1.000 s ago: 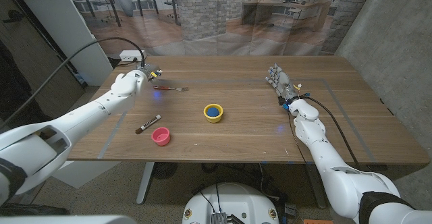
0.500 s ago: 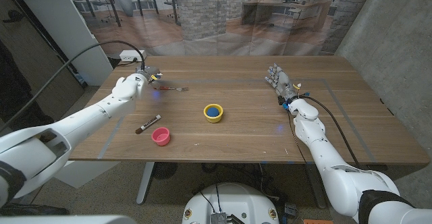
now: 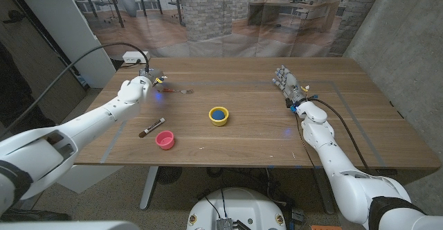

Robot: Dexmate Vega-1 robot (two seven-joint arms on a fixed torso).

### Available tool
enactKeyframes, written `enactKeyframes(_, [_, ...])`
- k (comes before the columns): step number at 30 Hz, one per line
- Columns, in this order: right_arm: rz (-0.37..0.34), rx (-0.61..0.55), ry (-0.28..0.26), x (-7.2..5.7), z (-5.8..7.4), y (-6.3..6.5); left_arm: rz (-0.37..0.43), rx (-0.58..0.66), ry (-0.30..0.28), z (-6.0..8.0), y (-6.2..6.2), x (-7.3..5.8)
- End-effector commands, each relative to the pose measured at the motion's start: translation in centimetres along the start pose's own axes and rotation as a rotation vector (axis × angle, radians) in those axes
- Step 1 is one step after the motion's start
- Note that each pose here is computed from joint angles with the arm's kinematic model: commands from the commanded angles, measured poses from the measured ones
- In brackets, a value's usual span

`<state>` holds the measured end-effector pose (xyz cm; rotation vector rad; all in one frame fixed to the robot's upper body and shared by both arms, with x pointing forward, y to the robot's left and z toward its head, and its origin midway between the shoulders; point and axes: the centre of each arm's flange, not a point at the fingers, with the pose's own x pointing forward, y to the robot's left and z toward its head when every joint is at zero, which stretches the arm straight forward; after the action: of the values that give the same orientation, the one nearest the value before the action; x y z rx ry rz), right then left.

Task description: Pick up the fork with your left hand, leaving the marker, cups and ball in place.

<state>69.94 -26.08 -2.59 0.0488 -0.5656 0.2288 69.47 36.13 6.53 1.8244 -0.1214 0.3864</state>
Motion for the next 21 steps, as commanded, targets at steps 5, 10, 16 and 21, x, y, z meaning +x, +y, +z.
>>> enactKeyframes(5, [-0.012,-0.009,0.000,-0.50,0.15,-0.28,0.007,-0.002,-0.005,0.68,-0.37,0.84])
enactKeyframes(10, [-0.012,-0.011,-0.001,-0.53,0.21,-0.31,0.000,-0.004,-0.013,0.97,-0.54,0.90])
enactKeyframes(16, [-0.010,-0.010,0.001,-0.51,0.15,-0.31,-0.002,0.004,-0.013,1.17,-0.74,0.82])
enactKeyframes(21, [-0.010,-0.010,0.001,-0.45,0.12,-0.32,-0.007,0.010,-0.012,1.26,-0.96,0.75])
